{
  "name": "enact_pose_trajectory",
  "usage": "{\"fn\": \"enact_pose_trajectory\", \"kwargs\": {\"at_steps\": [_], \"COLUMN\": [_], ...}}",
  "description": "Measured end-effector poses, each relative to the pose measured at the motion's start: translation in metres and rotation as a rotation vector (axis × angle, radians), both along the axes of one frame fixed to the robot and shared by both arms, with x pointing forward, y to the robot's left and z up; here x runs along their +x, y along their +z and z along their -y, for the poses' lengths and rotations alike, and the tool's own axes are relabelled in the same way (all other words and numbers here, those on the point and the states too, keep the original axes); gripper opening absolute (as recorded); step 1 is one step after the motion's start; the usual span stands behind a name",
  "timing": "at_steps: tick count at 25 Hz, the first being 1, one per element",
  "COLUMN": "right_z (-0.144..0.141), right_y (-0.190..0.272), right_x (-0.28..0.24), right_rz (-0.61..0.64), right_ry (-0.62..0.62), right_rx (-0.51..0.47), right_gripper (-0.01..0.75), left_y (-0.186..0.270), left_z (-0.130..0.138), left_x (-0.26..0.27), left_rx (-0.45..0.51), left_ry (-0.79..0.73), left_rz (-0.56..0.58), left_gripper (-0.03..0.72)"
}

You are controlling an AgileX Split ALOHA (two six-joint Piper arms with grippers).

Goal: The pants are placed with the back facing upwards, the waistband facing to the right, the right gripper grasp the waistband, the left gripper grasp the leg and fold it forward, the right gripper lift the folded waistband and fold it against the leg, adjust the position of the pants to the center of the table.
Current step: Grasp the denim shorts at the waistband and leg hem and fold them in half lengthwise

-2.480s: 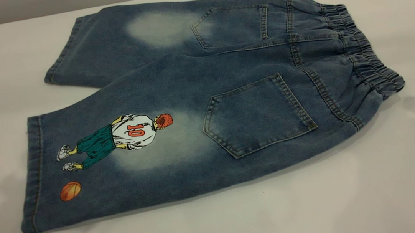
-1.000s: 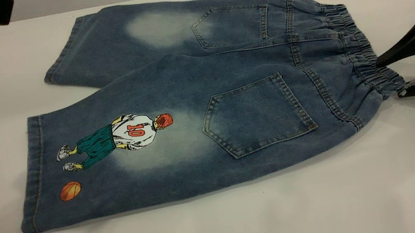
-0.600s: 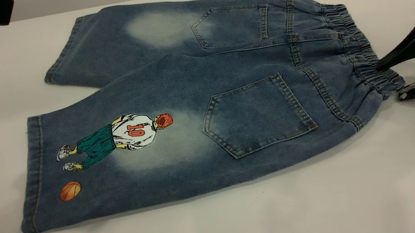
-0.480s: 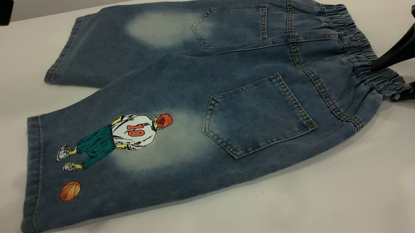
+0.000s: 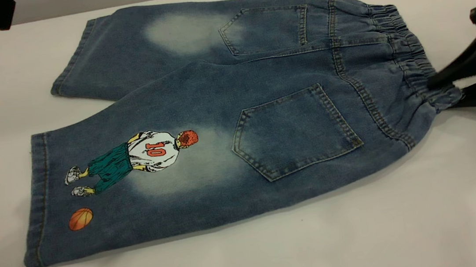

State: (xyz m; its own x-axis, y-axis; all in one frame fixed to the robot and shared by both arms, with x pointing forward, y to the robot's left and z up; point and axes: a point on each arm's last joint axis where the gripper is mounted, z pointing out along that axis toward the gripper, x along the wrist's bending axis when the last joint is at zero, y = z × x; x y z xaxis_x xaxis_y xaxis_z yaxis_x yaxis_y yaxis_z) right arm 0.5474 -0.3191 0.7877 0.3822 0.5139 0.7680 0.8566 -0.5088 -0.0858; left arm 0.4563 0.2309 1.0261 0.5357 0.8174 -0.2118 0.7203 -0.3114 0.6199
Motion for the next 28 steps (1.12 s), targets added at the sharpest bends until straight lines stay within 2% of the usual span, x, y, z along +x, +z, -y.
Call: {"fn": "enact_pose_trajectory", "kwargs": {"at_steps": [3, 6, 12, 16, 20, 22, 28], "right_z": [0.000, 0.000, -0.001, -0.003, -0.004, -0.004, -0.004], "right_y": [0.000, 0.001, 0.003, 0.006, 0.008, 0.009, 0.009], "right_x": [0.000, 0.001, 0.002, 0.004, 0.005, 0.005, 0.006], "right_rz": [0.000, 0.003, 0.012, 0.035, 0.053, 0.055, 0.060], "right_ry": [-0.004, -0.012, -0.028, -0.030, -0.041, -0.040, -0.041], "right_rx": [0.007, 0.015, 0.038, 0.070, 0.096, 0.100, 0.103], "right_gripper": [0.096, 0.031, 0.024, 0.024, 0.024, 0.025, 0.025], "left_y": [-0.003, -0.014, -0.050, -0.084, -0.123, -0.139, -0.161], "left_z": [0.000, -0.002, -0.010, -0.011, -0.010, -0.014, -0.024], "left_x": [0.001, 0.003, 0.015, 0.015, 0.005, -0.003, -0.020], "left_rx": [0.010, 0.067, 0.209, 0.304, 0.360, 0.404, 0.469], "left_ry": [-0.004, -0.032, -0.049, -0.130, -0.198, -0.215, -0.189], "left_rz": [-0.010, -0.052, -0.201, -0.369, -0.507, -0.528, -0.438], "left_gripper": [0.243, 0.243, 0.243, 0.243, 0.243, 0.243, 0.243]}}
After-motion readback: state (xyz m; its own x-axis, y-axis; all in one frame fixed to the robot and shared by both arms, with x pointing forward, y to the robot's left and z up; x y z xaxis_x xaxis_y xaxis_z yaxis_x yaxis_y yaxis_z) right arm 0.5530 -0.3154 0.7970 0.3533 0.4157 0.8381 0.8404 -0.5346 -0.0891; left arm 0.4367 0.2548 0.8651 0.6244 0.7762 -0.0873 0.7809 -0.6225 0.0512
